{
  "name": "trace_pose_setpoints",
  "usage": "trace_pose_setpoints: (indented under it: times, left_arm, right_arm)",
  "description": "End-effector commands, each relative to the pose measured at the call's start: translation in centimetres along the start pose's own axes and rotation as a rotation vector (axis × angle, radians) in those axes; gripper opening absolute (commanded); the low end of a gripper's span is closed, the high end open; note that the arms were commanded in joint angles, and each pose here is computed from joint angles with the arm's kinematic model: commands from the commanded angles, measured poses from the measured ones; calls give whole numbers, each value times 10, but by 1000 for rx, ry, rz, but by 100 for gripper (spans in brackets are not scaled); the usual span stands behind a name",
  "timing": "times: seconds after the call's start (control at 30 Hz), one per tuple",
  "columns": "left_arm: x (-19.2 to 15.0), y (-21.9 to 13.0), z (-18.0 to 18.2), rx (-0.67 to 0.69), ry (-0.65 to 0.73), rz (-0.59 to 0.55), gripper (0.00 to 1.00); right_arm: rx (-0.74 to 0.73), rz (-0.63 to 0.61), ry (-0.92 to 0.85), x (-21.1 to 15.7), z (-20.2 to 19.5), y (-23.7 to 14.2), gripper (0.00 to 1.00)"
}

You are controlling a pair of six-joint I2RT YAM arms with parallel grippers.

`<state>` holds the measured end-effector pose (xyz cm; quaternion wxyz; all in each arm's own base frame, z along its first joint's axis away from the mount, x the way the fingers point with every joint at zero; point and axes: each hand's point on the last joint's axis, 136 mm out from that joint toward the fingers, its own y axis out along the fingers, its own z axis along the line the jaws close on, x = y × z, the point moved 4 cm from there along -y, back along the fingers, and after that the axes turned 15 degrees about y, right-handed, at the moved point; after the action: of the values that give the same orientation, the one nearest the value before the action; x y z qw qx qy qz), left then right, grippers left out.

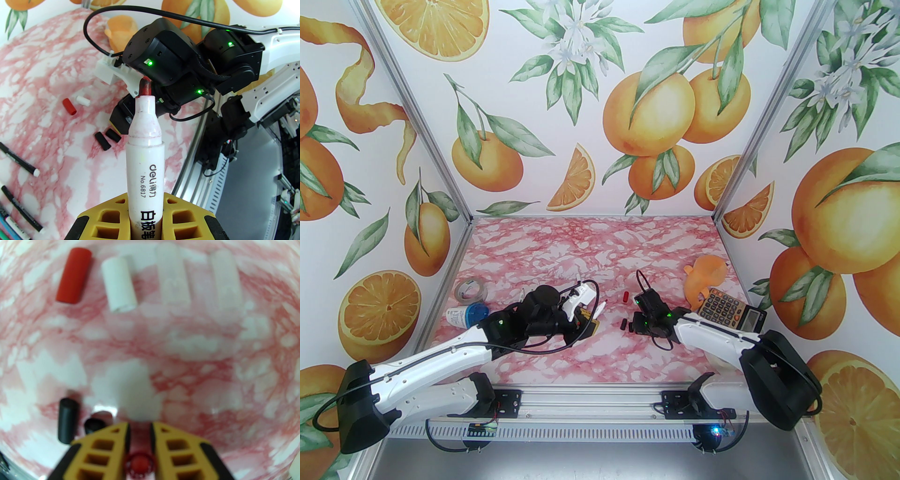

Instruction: Open the pen caps

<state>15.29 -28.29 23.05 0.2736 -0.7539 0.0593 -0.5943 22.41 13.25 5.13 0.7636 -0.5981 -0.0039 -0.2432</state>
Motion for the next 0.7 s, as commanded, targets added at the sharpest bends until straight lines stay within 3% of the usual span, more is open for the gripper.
trace_pose_setpoints:
  times: [0.0,0.43,0.67]
  left_arm:
    - [16,-2,-2,-16,14,-53,0]
    - [19,2,-1,-23,9,-51,0]
    - [13,3,15,98,-64,-55,2]
  right_arm:
    - [2,-42,-1,8,6,-1,24]
    - [-14,-62,-12,12,5,-9,28]
    - [46,-96,-35,14,12,-30,30]
